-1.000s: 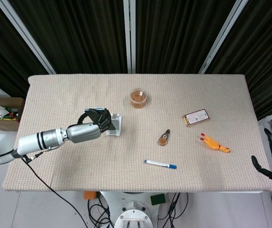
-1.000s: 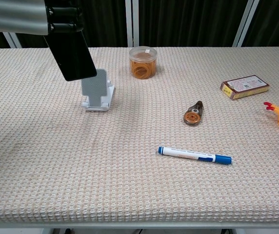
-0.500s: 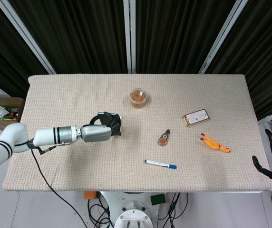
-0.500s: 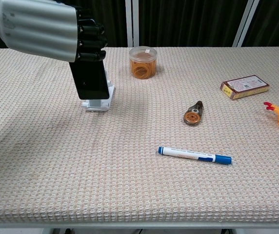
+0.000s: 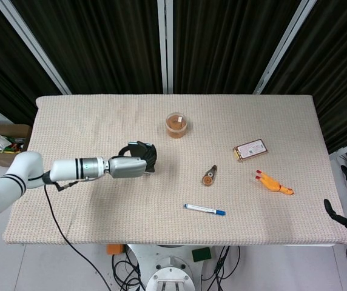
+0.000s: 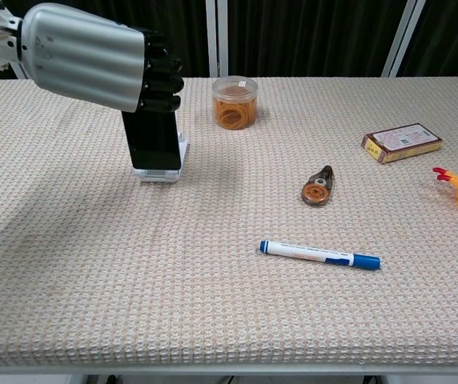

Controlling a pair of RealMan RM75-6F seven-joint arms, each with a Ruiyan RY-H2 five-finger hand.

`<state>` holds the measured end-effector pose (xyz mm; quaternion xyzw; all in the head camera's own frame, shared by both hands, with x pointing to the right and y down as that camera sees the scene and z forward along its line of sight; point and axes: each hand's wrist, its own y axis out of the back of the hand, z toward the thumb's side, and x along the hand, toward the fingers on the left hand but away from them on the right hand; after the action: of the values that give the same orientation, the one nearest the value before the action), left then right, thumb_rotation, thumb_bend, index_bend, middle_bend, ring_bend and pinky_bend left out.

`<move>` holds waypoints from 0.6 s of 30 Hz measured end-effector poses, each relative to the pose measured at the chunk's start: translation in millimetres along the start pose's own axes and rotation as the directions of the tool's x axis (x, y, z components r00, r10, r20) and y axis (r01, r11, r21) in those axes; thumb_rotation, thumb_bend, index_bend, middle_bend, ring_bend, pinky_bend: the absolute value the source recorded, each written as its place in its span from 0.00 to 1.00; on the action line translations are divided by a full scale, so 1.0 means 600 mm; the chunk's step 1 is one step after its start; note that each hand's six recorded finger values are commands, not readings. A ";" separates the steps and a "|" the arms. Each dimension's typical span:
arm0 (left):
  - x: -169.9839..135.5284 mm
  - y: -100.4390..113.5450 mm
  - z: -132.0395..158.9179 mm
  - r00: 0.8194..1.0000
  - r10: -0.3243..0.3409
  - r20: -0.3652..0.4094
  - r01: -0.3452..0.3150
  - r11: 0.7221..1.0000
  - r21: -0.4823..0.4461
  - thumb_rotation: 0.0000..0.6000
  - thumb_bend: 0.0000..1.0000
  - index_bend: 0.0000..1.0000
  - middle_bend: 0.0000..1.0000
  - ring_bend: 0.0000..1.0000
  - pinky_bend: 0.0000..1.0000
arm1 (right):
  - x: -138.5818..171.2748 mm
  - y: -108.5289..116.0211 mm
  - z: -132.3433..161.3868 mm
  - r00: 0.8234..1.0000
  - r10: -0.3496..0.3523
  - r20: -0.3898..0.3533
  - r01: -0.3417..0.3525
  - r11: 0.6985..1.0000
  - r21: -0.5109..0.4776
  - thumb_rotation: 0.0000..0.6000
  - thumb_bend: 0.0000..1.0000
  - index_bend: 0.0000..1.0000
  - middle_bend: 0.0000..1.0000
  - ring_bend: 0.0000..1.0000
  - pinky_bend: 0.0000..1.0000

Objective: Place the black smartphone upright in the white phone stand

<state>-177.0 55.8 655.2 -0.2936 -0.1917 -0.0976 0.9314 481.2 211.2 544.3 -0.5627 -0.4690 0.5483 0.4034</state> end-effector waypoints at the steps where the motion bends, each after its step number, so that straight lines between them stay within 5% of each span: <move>1: 0.001 -0.001 0.000 1.000 -0.002 -0.003 0.002 1.000 -0.002 1.00 0.34 0.74 0.74 0.55 0.58 | 0.000 0.000 0.000 1.000 0.000 -0.001 0.000 1.000 0.000 0.93 0.33 0.00 0.00 0.00 0.00; 18: 0.010 -0.018 0.009 1.000 -0.017 -0.008 0.017 0.999 -0.028 1.00 0.34 0.74 0.73 0.54 0.57 | 0.002 0.002 -0.002 1.000 0.002 -0.001 -0.002 1.000 0.001 0.93 0.33 0.00 0.00 0.00 0.00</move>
<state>-176.7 49.7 667.5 -0.3047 -0.1892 -0.1094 0.9270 482.5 212.3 543.1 -0.5633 -0.4678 0.5487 0.4035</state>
